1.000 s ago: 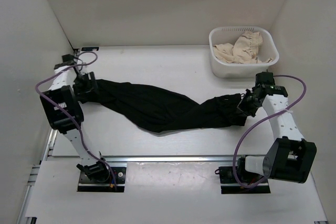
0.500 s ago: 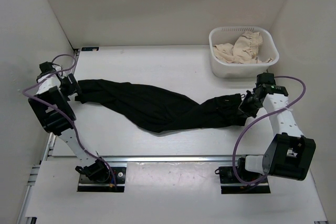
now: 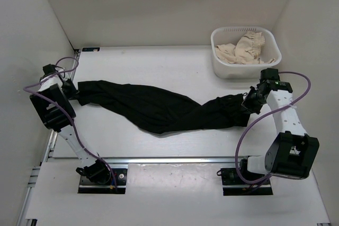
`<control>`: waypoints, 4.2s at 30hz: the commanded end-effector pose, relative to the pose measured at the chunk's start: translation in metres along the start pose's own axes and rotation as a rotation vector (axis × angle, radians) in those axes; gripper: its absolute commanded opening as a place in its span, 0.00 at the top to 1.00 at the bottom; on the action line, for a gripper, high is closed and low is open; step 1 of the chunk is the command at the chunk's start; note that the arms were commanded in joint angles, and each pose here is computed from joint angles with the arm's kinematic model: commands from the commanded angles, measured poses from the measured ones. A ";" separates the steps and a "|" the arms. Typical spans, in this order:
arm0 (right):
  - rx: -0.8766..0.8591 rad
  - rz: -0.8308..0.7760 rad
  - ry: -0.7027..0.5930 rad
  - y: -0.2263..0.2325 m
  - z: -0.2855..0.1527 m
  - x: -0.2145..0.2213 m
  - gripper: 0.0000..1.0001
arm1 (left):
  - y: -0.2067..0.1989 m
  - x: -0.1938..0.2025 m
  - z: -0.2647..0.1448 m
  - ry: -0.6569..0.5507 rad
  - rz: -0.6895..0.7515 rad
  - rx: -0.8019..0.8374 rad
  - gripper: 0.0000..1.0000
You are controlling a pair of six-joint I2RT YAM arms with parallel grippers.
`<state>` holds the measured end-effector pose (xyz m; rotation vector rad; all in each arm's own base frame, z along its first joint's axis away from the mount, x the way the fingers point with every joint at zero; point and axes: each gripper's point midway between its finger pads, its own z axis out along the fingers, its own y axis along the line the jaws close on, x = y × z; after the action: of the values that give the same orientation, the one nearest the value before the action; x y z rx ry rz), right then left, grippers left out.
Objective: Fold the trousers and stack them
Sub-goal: Flatten the trousers out
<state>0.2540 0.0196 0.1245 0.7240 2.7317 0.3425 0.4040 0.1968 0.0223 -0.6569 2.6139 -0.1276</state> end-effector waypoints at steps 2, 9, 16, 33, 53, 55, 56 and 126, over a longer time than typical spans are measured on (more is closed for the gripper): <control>-0.036 0.016 -0.033 0.014 -0.006 -0.026 1.00 | -0.008 -0.019 -0.040 -0.083 0.006 0.032 0.86; -0.243 -0.023 -0.250 0.090 -0.091 -0.193 1.00 | 0.016 -0.086 -0.115 -0.213 -0.020 -0.070 0.86; -0.228 0.247 -0.312 0.000 -0.111 -0.161 1.00 | 0.031 -0.066 -0.151 -0.175 -0.071 -0.110 0.86; 0.150 0.496 0.024 -0.118 0.012 0.028 0.99 | 0.103 0.114 -0.110 0.187 -0.221 -0.370 0.86; -0.096 0.386 -0.173 -0.069 -0.046 -0.078 1.00 | -0.010 -0.009 -0.163 0.027 -0.038 -0.070 0.86; -0.119 0.376 -0.159 -0.066 -0.044 -0.088 1.00 | -0.025 -0.024 -0.124 0.094 -0.010 -0.026 0.86; -0.128 0.375 -0.130 -0.067 -0.035 -0.089 1.00 | -0.046 -0.055 -0.122 0.028 0.048 -0.007 0.86; 0.504 0.441 0.022 -0.166 -0.016 0.067 1.00 | 0.122 0.169 -0.127 0.269 -0.309 -0.438 0.86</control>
<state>0.1332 -0.0725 0.0757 1.4295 2.7351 -0.0865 0.1731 0.2138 0.0418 -1.2340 2.8430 0.1942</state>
